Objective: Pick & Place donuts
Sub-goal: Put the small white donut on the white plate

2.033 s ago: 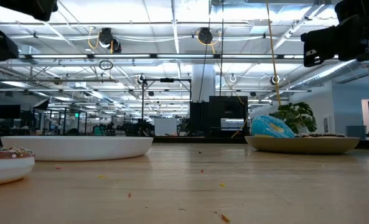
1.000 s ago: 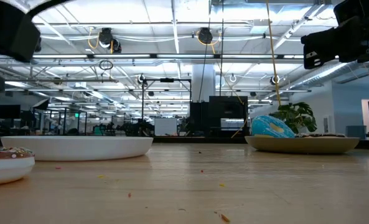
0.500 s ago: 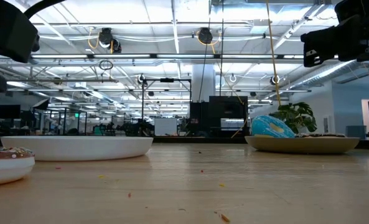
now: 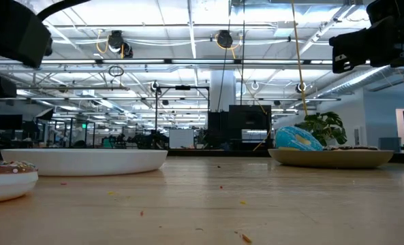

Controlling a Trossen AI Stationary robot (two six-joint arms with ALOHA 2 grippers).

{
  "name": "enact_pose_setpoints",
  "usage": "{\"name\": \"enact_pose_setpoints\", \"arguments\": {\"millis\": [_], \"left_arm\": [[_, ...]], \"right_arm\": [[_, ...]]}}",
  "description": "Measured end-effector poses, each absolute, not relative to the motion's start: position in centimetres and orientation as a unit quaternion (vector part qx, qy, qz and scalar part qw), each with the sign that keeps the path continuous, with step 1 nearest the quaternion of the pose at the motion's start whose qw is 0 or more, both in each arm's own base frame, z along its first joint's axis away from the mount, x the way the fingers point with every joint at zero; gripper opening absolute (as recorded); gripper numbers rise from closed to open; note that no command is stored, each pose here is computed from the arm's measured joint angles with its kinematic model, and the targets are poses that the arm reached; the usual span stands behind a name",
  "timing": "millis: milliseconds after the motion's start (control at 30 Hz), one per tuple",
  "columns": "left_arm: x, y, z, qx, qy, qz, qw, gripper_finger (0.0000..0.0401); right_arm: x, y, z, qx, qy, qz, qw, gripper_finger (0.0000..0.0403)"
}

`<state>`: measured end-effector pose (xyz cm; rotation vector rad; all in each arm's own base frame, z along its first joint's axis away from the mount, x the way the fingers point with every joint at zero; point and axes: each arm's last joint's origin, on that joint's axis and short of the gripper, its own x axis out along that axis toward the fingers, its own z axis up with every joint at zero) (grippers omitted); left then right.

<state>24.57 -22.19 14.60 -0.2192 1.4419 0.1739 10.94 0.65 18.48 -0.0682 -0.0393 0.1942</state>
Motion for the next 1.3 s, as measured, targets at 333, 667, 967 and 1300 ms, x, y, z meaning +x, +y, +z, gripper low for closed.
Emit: {"name": "enact_pose_setpoints", "arguments": {"millis": [333,667,967,1300], "left_arm": [[24.2,-20.8,18.9,-0.115,0.606,0.071,0.784,0.0219],[22.5,-17.0,25.7,-0.160,0.536,0.068,0.826,0.0197],[21.5,-15.0,28.7,-0.154,0.475,0.061,0.864,0.0169],[22.6,-13.2,28.7,-0.158,0.468,0.094,0.864,0.0177]], "right_arm": [[10.9,0.6,18.5,-0.035,-0.021,0.097,0.994,0.0000],[10.9,0.6,18.6,-0.036,-0.024,0.096,0.994,0.0000],[10.9,0.6,18.5,-0.038,-0.023,0.095,0.995,0.0000],[10.9,0.6,18.5,-0.038,-0.023,0.094,0.995,0.0000]]}}
